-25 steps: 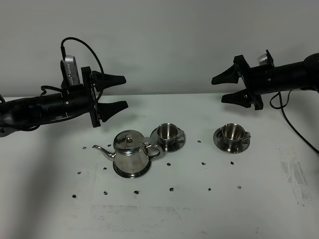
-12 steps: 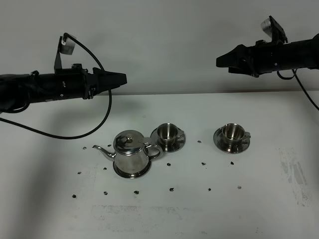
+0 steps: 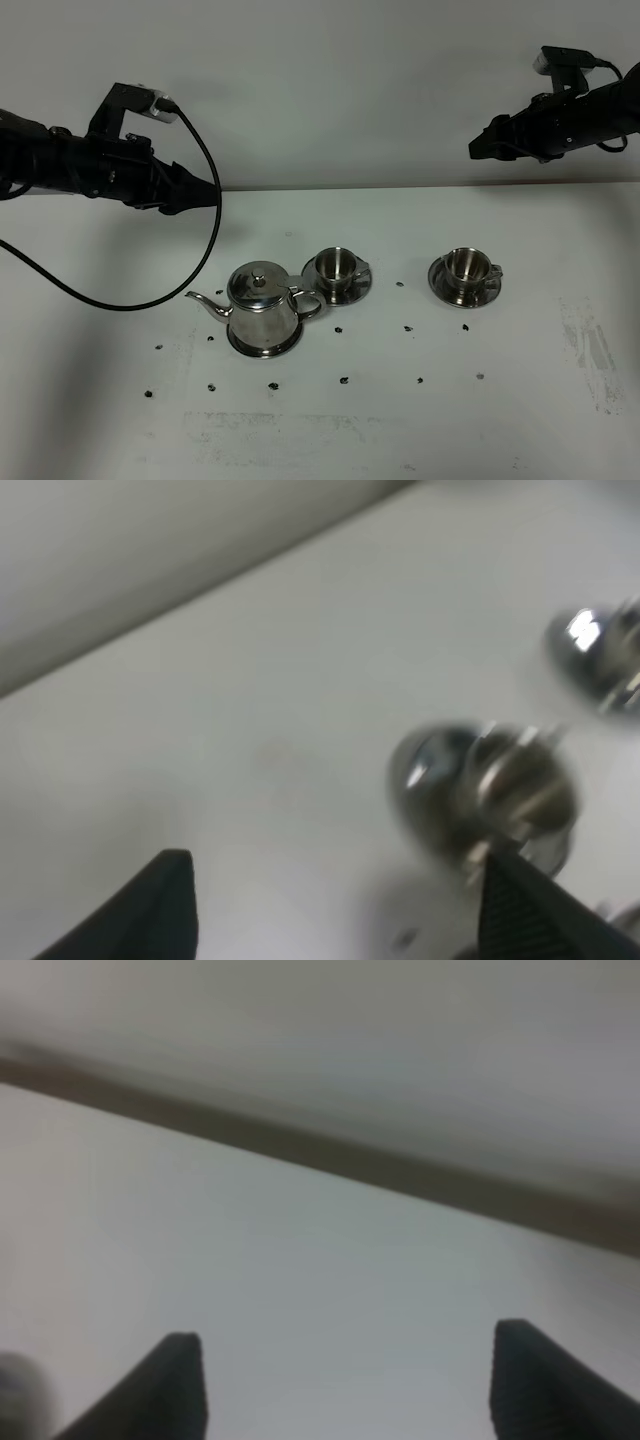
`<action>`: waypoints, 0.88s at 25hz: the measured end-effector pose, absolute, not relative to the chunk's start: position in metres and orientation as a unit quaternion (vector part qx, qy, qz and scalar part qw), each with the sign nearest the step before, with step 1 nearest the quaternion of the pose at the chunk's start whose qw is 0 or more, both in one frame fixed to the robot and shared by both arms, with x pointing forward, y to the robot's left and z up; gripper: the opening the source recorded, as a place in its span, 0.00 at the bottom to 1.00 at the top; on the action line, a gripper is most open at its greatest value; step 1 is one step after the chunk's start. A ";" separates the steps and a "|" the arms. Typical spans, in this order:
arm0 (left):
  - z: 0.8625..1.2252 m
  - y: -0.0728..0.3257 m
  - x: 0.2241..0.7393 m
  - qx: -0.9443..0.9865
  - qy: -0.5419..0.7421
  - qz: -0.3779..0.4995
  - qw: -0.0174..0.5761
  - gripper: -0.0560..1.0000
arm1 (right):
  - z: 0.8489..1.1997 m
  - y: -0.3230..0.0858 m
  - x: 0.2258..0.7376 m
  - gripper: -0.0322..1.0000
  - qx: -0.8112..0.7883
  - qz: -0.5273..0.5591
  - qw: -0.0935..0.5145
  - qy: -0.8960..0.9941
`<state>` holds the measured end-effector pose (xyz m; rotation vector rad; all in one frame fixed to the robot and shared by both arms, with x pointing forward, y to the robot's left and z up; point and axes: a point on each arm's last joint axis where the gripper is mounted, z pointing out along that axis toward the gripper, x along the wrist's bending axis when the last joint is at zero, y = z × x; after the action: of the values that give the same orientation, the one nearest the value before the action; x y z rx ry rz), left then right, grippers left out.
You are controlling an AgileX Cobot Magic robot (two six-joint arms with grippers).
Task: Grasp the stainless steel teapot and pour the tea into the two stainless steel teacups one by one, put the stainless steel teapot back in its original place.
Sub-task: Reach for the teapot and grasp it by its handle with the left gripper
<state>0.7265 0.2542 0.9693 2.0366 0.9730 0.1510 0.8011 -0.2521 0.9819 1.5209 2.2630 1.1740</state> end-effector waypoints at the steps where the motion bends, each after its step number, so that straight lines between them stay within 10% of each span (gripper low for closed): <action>1: 0.972 0.257 0.725 0.823 0.388 0.070 0.408 0.63 | 0.987 -0.254 0.800 0.59 0.511 0.384 0.099 0.763; 22: 1.036 0.237 0.701 0.857 0.403 0.162 0.278 0.59 | 1.163 -0.236 0.680 0.55 0.517 0.280 0.240 0.772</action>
<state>0.7006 0.2370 1.0359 2.2993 1.0813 0.4341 0.6799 -0.2360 1.1630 1.4153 2.1124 0.7675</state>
